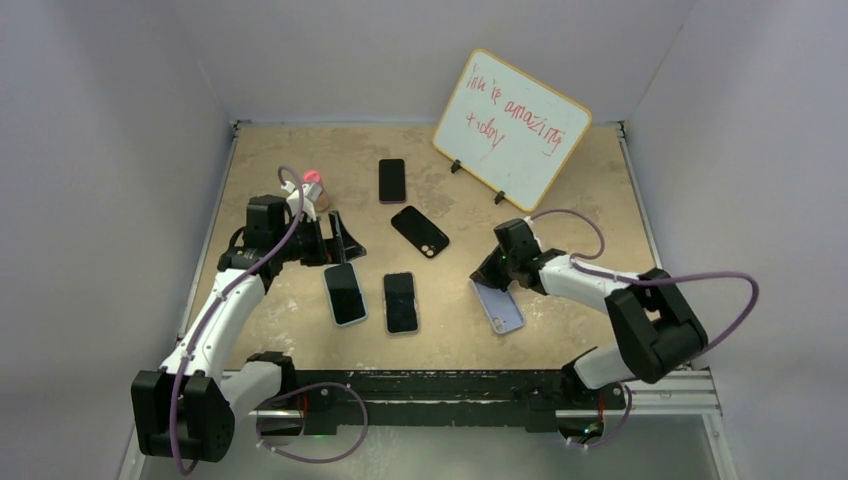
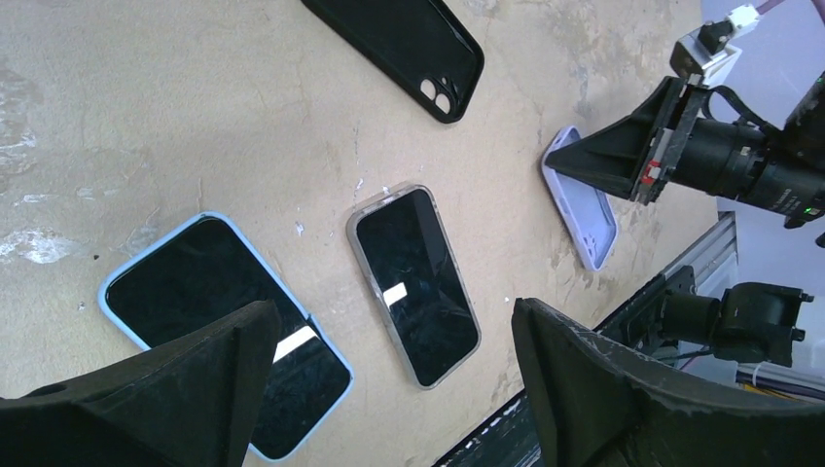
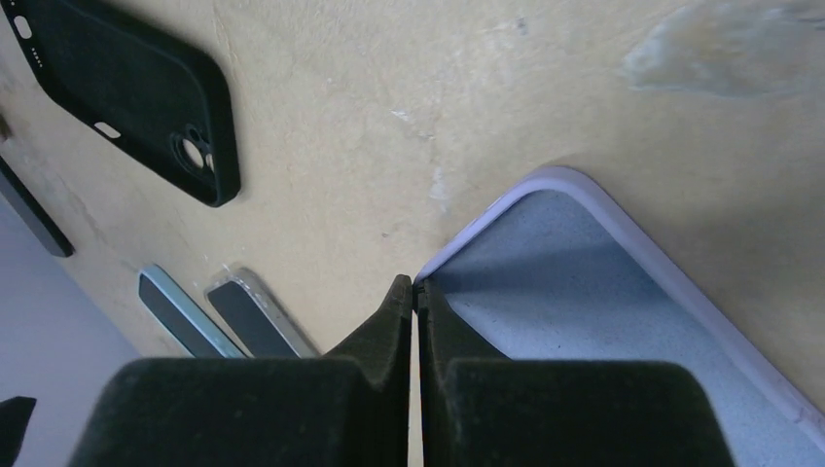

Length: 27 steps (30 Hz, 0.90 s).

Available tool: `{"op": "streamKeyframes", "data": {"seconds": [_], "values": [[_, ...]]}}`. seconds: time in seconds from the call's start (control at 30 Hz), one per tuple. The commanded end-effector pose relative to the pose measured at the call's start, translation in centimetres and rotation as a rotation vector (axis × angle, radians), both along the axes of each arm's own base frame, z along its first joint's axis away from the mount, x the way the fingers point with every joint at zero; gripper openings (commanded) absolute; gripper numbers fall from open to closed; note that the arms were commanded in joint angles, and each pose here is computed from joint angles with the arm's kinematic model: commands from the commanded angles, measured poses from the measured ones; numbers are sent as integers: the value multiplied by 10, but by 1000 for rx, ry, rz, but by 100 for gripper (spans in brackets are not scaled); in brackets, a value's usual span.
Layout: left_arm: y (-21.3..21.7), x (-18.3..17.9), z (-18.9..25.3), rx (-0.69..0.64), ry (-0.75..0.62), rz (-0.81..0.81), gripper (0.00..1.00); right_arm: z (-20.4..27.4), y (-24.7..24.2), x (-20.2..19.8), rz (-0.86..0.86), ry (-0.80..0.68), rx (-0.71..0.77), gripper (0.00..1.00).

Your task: Put the phone into the phone case

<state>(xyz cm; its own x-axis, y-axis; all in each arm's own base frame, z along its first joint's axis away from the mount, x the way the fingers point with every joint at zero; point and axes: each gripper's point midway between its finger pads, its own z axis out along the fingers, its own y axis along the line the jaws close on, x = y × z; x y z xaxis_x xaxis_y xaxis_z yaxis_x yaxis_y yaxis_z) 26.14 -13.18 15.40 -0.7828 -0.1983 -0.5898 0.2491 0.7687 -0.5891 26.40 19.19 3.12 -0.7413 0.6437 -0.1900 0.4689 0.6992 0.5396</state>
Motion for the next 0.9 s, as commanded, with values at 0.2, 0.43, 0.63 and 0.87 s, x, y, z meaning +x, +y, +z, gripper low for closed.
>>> {"op": "streamKeyframes", "data": {"seconds": [0.2,0.43,0.63,0.87], "values": [[4,5,5,29,-40,8,94,17,41,52,-153,-14,142,0],[6,5,4,34,-38,17,94,27,42,65,-66,-43,45,33],[7,5,7,40,-51,22,94,59,52,76,102,-162,-3,71],[6,4,14,35,-78,16,94,91,72,111,229,-305,-56,99]]}}
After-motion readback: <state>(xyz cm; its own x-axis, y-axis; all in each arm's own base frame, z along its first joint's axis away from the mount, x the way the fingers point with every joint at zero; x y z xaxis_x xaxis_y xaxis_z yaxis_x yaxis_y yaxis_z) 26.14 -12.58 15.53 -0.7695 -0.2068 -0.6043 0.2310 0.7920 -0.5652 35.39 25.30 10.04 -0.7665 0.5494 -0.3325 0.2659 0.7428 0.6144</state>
